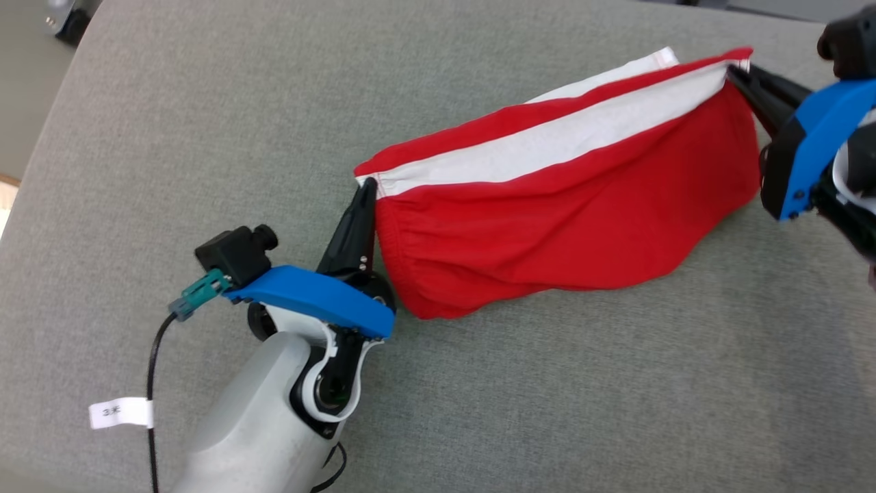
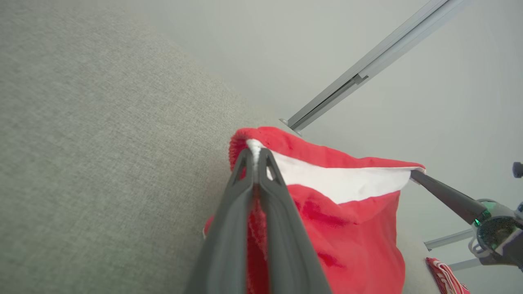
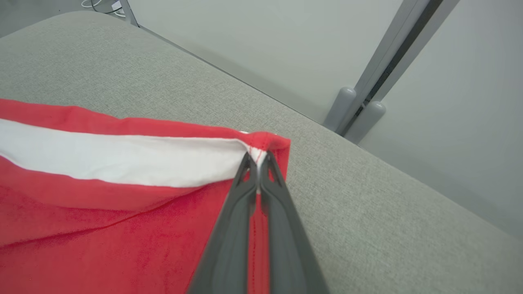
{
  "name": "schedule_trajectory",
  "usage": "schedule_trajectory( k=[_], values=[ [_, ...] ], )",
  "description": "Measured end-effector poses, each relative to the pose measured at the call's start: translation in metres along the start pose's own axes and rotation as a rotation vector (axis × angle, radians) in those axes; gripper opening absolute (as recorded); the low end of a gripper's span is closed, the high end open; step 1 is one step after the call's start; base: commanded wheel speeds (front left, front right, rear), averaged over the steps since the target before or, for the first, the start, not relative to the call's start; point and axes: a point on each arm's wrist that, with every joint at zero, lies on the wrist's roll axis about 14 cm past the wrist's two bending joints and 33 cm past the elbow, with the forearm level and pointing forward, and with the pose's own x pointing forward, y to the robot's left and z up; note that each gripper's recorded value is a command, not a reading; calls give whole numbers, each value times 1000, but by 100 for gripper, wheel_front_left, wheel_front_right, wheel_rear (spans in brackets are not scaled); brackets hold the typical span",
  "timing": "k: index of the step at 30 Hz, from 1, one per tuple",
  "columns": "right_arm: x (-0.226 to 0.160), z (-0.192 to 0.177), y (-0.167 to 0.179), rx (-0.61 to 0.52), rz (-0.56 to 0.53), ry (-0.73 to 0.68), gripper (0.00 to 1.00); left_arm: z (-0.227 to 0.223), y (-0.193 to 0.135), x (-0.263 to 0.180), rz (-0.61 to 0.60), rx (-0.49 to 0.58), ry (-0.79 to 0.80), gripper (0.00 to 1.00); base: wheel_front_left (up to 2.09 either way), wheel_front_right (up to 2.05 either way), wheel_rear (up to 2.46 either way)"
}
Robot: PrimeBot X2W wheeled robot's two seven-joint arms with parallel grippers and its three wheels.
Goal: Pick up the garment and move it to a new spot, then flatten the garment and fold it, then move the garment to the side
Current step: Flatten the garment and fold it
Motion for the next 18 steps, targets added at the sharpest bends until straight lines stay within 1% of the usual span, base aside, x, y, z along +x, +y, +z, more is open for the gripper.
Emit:
schedule_trajectory(
  k=[5, 6, 8, 9, 10, 11, 16, 18],
  values=[
    [35, -5, 0, -7, 7, 20, 0, -8, 16, 6, 46, -13, 11, 0, 0, 0, 0],
    [41, -7, 1, -6, 10, 25, 0, -9, 18, 7, 52, -15, 10, 2, 0, 0, 0],
    [51, -11, 4, -5, 18, 36, 0, -11, 22, 8, 62, -21, 12, 20, 0, 0, 0],
    [55, -14, 5, -1, 22, 40, 23, -11, 23, 8, 66, -23, 13, 40, 0, 0, 0],
    [59, -17, 7, 0, 28, 47, 57, -12, 25, 8, 70, -24, 13, 70, 0, 0, 0],
    [63, -21, 9, 5, 30, 57, 100, -12, 25, 9, 68, -26, 14, 100, 0, 0, 0],
    [69, -41, 11, 24, 40, 123, 100, -16, 23, 9, 60, -35, 20, 100, 0, 0, 0],
    [67, -42, 14, 34, 48, 130, 100, -14, 21, 9, 56, -36, 12, 100, 0, 0, 0]
  ],
)
